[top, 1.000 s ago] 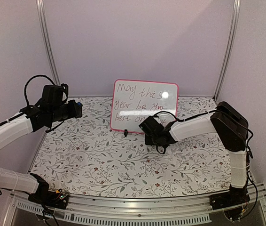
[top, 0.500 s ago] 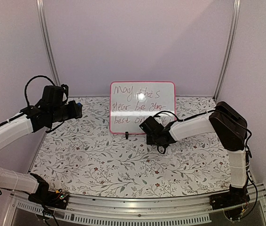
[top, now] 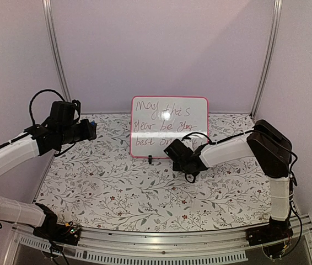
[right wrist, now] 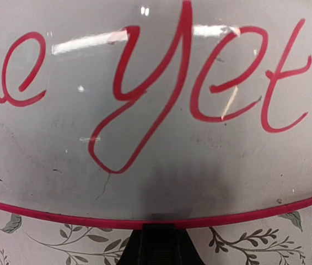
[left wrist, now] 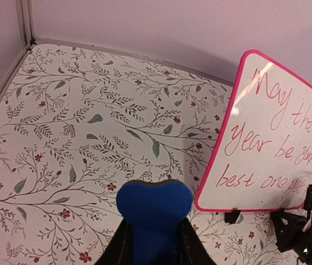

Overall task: Erase the whiteboard
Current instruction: Move the whiteboard to the center of the board.

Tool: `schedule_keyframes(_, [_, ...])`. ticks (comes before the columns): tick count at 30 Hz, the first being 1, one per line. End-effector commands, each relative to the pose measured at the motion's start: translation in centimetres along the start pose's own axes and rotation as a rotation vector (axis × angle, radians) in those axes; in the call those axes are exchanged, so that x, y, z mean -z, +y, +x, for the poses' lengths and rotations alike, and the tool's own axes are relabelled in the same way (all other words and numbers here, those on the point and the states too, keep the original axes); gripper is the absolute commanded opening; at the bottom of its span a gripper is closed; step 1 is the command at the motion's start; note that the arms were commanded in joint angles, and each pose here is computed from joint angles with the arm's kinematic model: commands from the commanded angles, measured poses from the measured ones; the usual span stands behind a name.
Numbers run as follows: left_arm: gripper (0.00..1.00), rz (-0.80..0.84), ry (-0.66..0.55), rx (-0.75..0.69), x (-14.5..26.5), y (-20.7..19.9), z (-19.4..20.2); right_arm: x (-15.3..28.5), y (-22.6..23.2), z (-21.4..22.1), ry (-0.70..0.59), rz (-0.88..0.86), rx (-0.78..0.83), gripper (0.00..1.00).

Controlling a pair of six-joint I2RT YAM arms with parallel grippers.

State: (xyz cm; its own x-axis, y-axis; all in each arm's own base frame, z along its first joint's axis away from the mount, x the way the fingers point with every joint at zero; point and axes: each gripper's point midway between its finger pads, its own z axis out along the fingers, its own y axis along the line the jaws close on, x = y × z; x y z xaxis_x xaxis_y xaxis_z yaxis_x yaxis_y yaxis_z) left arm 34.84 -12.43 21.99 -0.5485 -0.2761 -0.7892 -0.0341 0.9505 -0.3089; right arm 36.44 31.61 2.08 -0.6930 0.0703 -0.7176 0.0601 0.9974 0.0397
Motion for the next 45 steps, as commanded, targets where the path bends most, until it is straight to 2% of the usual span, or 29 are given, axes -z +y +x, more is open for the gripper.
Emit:
schedule_keyframes(1, [0.16,0.016,-0.024,0.003,0.3,-0.3,-0.4,1.5,-1.6,1.3,0.029,0.054,-0.061,0.00])
schedule_keyframes(13, [0.16,0.033,-0.053,0.013,1.4,-0.5,-1.3,4.3,-1.9,3.8,0.056,0.089,-0.100,0.00])
schedule_keyframes(32, [0.16,0.058,-0.057,0.020,2.1,-0.8,-1.4,9.5,0.8,9.2,0.123,0.113,-0.101,0.00])
schedule_keyframes(36, [0.16,0.060,-0.058,0.017,2.2,-0.9,-1.6,9.5,0.9,9.5,0.132,0.111,-0.102,0.13])
schedule_keyframes(41, [0.15,0.068,-0.061,0.015,2.3,-1.2,-2.0,9.7,1.1,9.5,0.133,0.104,-0.095,0.42])
schedule_keyframes(45, [0.15,0.072,-0.061,0.015,2.4,-1.3,-2.2,10.6,1.2,8.9,0.123,0.096,-0.082,0.59])
